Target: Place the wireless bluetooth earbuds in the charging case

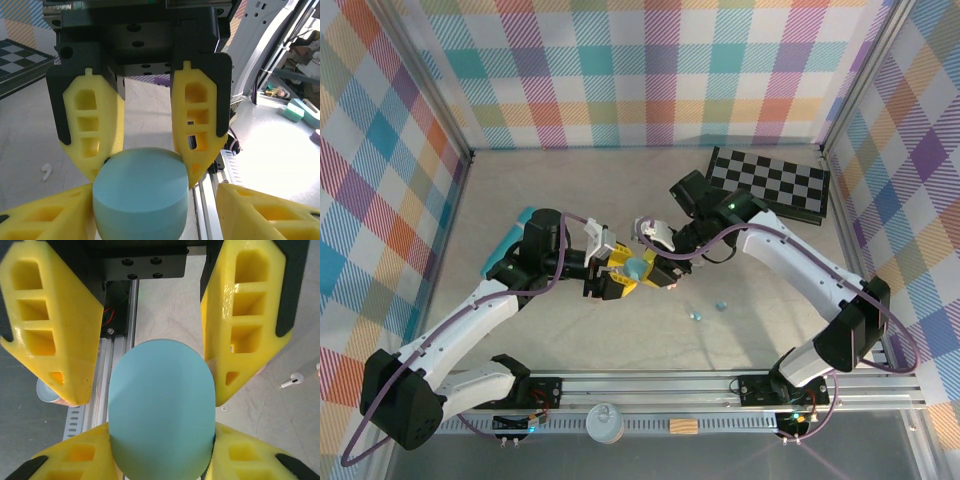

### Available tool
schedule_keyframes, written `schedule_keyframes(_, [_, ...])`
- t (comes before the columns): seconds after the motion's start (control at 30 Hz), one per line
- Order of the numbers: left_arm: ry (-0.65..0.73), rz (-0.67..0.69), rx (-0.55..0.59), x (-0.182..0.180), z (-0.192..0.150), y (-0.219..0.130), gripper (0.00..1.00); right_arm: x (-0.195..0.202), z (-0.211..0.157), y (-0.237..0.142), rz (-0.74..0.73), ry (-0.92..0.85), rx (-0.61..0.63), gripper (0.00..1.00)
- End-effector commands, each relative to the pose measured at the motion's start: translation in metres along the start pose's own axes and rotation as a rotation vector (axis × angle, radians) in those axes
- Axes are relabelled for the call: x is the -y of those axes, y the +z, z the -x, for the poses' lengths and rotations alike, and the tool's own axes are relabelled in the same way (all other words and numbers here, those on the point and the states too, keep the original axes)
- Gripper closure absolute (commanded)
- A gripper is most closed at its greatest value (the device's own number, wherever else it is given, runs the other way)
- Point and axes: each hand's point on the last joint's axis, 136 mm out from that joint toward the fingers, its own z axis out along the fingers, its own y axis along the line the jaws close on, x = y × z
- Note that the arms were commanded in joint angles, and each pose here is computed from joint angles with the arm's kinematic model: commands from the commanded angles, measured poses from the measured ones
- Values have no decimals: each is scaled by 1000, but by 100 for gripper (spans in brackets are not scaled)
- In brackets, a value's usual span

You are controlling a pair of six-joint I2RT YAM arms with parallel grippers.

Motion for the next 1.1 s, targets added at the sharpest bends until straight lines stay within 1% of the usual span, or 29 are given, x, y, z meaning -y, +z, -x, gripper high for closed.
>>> schedule_keyframes(0.0, [61,-37,33,8,15,-3,38,-9,12,-11,4,-48,65,79])
schedule_keyframes(0.17, [57,-36,31,7,14,-2,39,-8,15,-12,4,-51,77,80])
schedule_keyframes(0.43, [58,-28,38,7,18,-3,47,-5,12,-8,9,-37,62,80])
schedule_keyframes(0.5, [53,-24,38,6,18,-3,47,-4,13,-7,8,-37,63,80])
schedule_keyframes(0.87, [45,-11,56,3,23,-3,47,1,13,-3,15,-28,51,80])
schedule_keyframes(0.97, [43,-13,54,3,22,-3,49,1,14,-4,13,-32,55,80])
schedule_keyframes(1.03, [44,-16,56,4,23,-3,48,1,12,-3,17,-31,51,81])
schedule_keyframes(1.07, [46,-15,56,3,23,-3,45,0,12,-2,20,-28,48,81])
